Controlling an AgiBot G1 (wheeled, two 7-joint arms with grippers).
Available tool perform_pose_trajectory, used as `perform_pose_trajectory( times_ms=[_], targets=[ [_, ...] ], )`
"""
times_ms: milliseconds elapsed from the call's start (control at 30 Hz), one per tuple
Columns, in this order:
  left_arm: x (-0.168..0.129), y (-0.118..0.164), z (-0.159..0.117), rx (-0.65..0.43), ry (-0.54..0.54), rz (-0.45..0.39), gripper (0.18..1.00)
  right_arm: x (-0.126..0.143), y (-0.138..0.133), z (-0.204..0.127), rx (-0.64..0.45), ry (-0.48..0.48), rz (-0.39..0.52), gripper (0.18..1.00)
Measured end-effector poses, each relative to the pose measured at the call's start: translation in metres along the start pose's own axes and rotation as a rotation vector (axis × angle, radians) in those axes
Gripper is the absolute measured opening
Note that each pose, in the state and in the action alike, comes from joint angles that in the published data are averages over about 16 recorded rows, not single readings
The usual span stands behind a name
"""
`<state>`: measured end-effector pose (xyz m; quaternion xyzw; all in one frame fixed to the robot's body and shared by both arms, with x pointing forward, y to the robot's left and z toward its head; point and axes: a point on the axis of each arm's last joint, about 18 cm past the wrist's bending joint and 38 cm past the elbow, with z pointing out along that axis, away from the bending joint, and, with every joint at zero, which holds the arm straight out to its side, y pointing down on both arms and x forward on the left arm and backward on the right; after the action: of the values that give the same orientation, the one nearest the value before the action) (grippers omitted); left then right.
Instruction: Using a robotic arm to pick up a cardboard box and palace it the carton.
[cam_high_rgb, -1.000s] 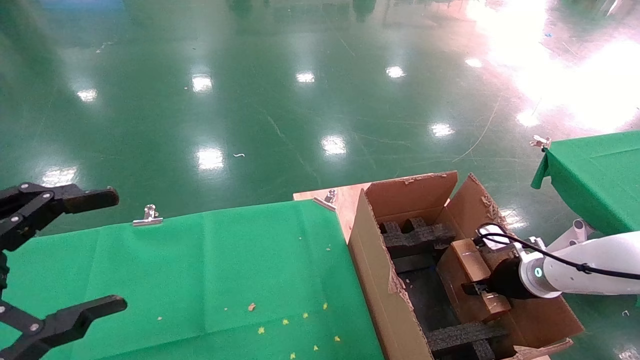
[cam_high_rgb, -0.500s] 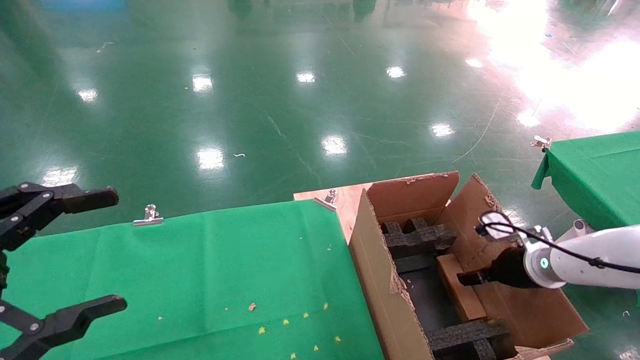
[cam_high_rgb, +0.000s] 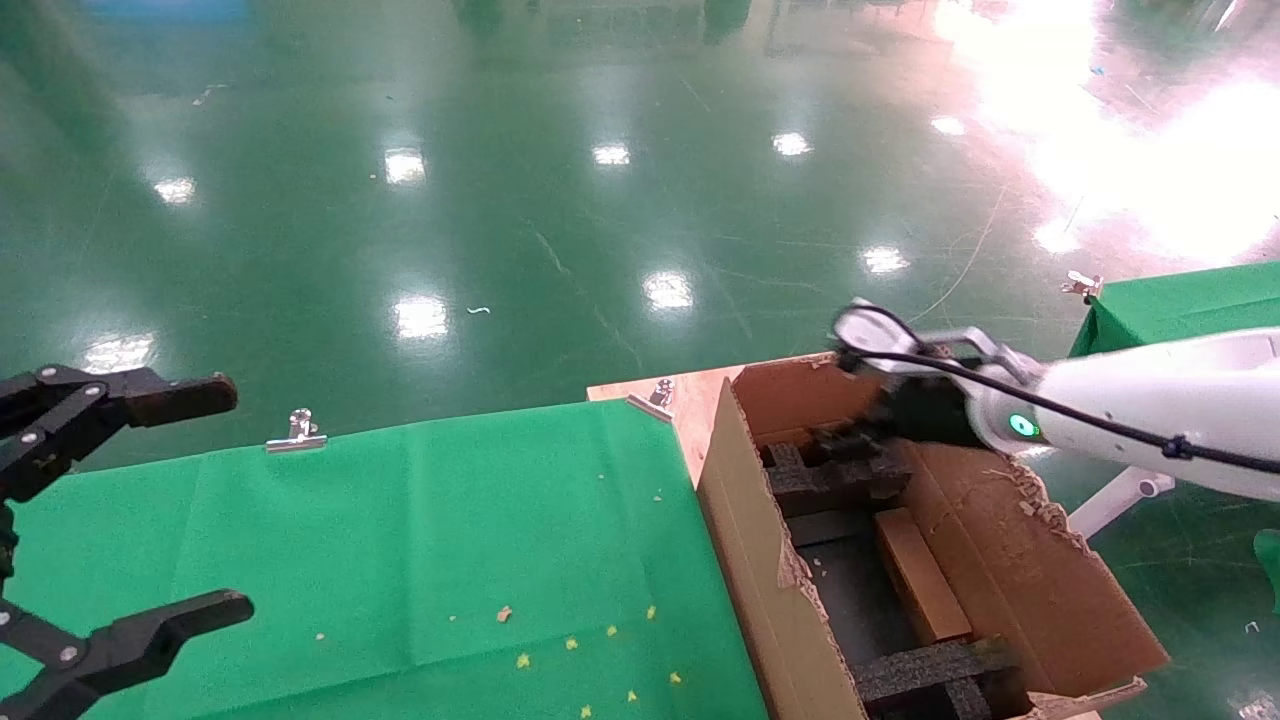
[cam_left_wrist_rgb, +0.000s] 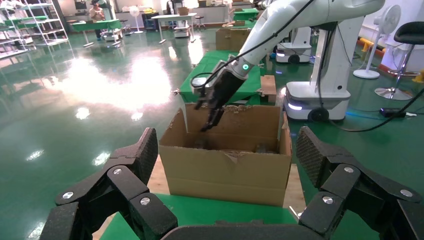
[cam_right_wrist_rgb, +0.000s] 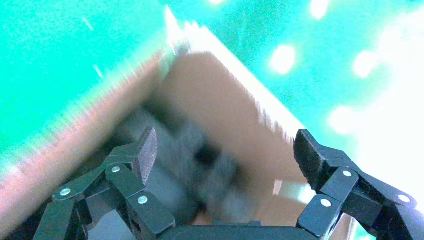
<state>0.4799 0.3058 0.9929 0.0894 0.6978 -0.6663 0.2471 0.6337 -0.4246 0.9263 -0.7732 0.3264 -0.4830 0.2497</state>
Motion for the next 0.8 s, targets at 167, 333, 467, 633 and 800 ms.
perform_pose_trajectory(
  times_ms=[167,333,467,633,800],
  targets=[
    [0.000,0.000,0.000,0.000,0.000,0.000,1.000,-0.010,-0.036,-0.009,0.118,-0.041,-0.130,0.996],
    [0.000,0.000,0.000,0.000,0.000,0.000,1.000,-0.016,-0.063,-0.020,0.219,-0.076,-0.204,1.000],
    [0.000,0.000,0.000,0.000,0.000,0.000,1.000,-0.018,-0.079,-0.028,0.284,-0.099,-0.228,1.001],
    [0.000,0.000,0.000,0.000,0.000,0.000,1.000,-0.019,-0.090,-0.034,0.333,-0.117,-0.235,1.001],
    [0.000,0.000,0.000,0.000,-0.001,0.000,1.000,-0.020,-0.093,-0.036,0.345,-0.125,-0.234,1.001]
  ],
)
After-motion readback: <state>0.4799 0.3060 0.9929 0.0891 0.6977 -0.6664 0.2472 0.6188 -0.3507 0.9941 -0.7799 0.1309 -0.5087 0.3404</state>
